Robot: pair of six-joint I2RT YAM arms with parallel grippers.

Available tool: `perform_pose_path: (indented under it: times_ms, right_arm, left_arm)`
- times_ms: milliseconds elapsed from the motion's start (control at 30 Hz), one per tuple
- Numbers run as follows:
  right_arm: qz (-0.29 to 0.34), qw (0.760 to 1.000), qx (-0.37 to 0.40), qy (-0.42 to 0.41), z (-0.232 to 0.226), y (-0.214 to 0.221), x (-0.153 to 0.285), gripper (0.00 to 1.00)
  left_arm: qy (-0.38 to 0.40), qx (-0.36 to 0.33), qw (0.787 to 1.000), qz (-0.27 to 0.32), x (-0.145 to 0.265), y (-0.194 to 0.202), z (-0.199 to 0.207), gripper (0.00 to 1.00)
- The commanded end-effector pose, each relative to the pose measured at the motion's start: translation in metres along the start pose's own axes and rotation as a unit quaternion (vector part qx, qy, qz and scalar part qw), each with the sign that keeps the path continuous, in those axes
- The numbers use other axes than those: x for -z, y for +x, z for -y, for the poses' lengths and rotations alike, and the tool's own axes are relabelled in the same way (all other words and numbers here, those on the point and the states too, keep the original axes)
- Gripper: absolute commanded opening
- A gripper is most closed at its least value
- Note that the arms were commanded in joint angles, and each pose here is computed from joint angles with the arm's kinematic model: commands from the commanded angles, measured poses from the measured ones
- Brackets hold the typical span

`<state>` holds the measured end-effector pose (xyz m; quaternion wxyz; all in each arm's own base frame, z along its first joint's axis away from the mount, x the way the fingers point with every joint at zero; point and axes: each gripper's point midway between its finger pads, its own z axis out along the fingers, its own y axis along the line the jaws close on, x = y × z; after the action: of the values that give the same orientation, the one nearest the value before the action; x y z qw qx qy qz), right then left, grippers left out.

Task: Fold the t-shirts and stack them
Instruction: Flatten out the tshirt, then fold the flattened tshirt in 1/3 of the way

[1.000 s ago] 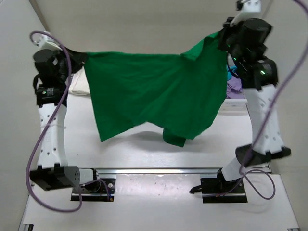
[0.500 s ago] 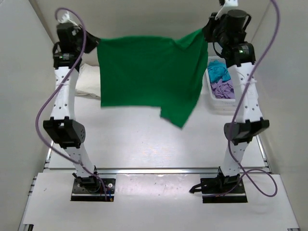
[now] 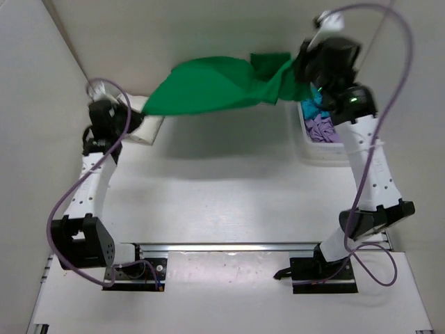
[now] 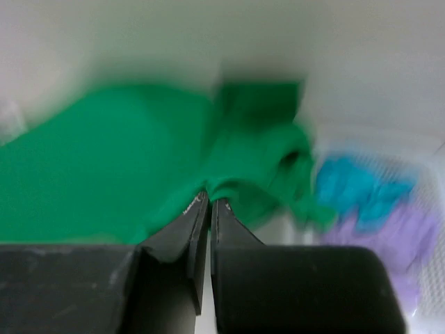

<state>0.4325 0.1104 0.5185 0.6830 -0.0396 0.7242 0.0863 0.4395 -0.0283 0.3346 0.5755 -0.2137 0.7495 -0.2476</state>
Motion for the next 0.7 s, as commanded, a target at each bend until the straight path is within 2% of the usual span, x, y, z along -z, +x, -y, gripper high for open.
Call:
perform_pose_path:
  times_ms: [0, 33, 67, 100, 300, 333, 400, 500, 667]
  right_arm:
    - [-0.088, 0.996, 0.010, 0.029, 0.006, 0.097, 0.005, 0.00]
    - [-0.101, 0.995, -0.013, 0.019, 0.015, 0.131, 0.013, 0.00]
    - [-0.150, 0.988, -0.027, 0.002, 0.017, 0.182, 0.016, 0.00]
    - [-0.171, 0.984, -0.038, 0.011, 0.027, 0.208, 0.029, 0.00]
    - [-0.262, 0.963, -0.047, 0.029, 0.041, 0.319, 0.092, 0.00]
    - [-0.264, 0.963, -0.051, 0.024, 0.038, 0.325, 0.099, 0.01]
    - [-0.307, 0.949, -0.066, 0.013, 0.033, 0.365, 0.124, 0.00]
    - [-0.342, 0.936, -0.082, 0.009, 0.029, 0.397, 0.150, 0.00]
    - [-0.389, 0.913, -0.120, 0.014, 0.022, 0.425, 0.194, 0.00]
  left_arm:
    - [-0.025, 0.014, 0.999, -0.035, 0.000, 0.061, -0.047, 0.00]
    - [-0.039, 0.020, 0.998, -0.050, 0.005, 0.084, -0.063, 0.00]
    - [-0.052, 0.021, 0.996, -0.065, 0.010, 0.100, -0.076, 0.00]
    - [-0.060, 0.018, 0.995, -0.075, 0.015, 0.113, -0.085, 0.00]
    - [-0.081, -0.002, 0.992, -0.101, 0.043, 0.149, -0.106, 0.00]
    - [-0.084, -0.001, 0.991, -0.105, 0.047, 0.154, -0.109, 0.00]
    - [-0.091, -0.013, 0.989, -0.112, 0.061, 0.166, -0.115, 0.00]
    - [-0.109, -0.018, 0.983, -0.146, 0.080, 0.200, -0.135, 0.00]
    - [-0.137, -0.018, 0.973, -0.187, 0.111, 0.234, -0.158, 0.00]
